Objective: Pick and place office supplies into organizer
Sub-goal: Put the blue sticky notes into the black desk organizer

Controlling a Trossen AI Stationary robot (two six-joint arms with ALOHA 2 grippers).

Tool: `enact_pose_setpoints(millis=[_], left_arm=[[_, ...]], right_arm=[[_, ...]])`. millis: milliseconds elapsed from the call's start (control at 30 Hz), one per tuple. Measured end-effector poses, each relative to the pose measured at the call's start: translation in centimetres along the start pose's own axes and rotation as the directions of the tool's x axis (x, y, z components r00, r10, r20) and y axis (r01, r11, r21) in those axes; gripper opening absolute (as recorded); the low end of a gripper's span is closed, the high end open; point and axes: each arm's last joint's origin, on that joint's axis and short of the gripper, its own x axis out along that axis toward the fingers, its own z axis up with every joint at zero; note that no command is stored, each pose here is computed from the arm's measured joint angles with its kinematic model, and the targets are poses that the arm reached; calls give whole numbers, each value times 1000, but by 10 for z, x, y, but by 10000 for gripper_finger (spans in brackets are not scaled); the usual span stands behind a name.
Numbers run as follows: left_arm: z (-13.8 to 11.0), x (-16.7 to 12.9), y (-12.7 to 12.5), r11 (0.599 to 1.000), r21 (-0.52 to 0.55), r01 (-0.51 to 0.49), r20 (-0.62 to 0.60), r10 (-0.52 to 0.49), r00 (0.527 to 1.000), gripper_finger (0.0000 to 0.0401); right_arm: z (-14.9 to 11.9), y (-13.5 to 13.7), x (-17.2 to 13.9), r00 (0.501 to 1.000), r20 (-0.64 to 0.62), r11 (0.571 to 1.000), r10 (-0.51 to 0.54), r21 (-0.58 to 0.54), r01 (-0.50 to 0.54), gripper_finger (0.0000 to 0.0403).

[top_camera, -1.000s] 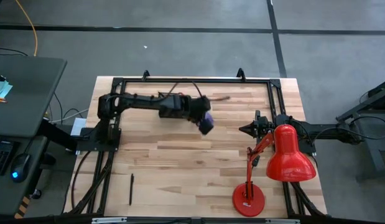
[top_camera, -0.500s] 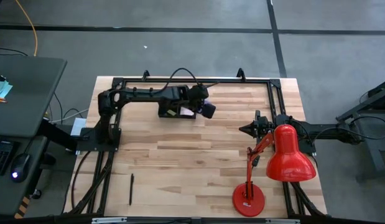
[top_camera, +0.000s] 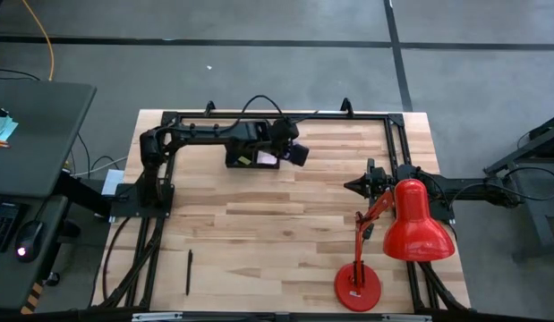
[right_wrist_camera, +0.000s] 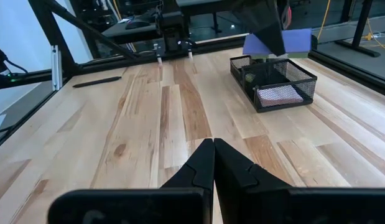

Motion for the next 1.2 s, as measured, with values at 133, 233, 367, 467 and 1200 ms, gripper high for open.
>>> enact_pose_setpoints(millis=[133, 233, 367, 467, 1200], left_arm=[[7, -5, -6, 999, -17, 26, 39, -26, 999, 276], [11, -13, -14, 999, -34, 14, 77, -12, 997, 276], [11, -22, -21, 998, -51, -44, 113, 50, 992, 276], [12, -27, -20, 994, -51, -102, 115, 107, 988, 276], [12, -21, -14, 969, -57, -242, 168, 248, 954, 276]], right_arm=[[0, 0, 0, 1000, 0, 1000, 0, 0, 0, 0], [0, 0, 0, 1000, 0, 1000, 0, 0, 0, 0], [0, 0, 0, 1000, 0, 1000, 0, 0, 0, 0], [0, 0, 0, 1000, 0, 1000, 0, 0, 0, 0], [0, 0, 0, 1000, 0, 1000, 0, 0, 0, 0]])
